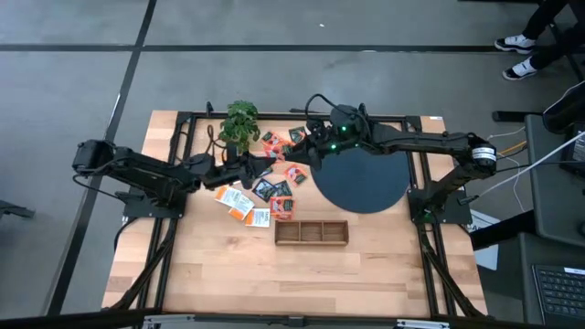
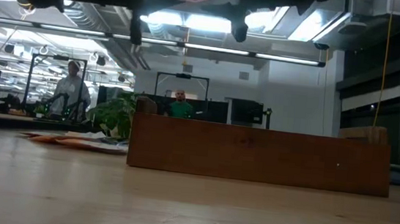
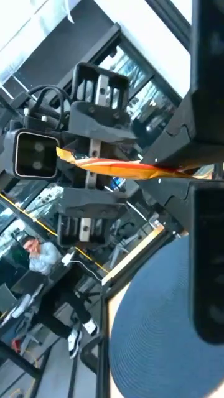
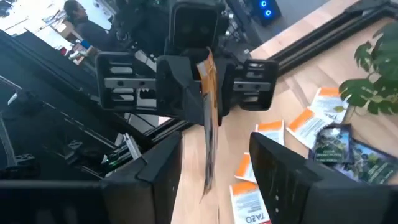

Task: Pick & Place Tea
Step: Put the orange tea bag into the right section of the wooden organizer

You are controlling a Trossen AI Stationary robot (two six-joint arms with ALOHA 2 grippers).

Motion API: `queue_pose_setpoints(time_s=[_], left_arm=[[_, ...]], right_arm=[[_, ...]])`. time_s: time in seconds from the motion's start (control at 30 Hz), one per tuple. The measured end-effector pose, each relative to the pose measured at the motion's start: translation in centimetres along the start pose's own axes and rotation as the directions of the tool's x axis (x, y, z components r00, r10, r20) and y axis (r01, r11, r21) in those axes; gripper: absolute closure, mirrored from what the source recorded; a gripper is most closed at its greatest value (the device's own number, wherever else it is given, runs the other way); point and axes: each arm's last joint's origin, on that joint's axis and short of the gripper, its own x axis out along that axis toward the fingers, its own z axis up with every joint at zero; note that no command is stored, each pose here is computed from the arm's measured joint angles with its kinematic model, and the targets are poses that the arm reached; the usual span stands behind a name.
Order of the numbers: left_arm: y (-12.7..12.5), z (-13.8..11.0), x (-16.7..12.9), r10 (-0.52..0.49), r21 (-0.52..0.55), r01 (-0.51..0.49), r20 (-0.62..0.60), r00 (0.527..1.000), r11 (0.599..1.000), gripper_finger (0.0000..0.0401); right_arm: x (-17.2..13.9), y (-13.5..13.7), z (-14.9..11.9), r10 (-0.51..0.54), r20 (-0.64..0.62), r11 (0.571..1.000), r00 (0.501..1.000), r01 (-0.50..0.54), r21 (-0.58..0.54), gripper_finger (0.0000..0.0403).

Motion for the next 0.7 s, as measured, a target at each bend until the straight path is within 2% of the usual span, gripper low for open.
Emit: queue_pose_setpoints(time_s=[0.23, 0.6, 0.7], left_arm=[[-0.06, 0.09, 0.32, 0.0, 0.0, 0.0, 0.003, 1.0, 1.0, 0.0391], [0.02, -0.19, 0.3, -0.005, 0.014, 0.005, -0.039, 0.999, 1.0, 0.039], [-0.05, -0.24, 0.29, -0.029, 0.007, 0.03, -0.061, 0.998, 1.0, 0.0386]], right_arm=[[0.18, 0.38, -0.27, 0.028, -0.021, 1.0, 0.999, -0.028, 0.01, 0.0244], [0.17, 0.3, -0.39, 0.023, -0.034, 1.0, 0.999, -0.022, 0.01, 0.0382], [0.16, 0.35, -0.44, 0.045, -0.049, 0.999, 0.998, -0.045, -0.007, 0.0395]])
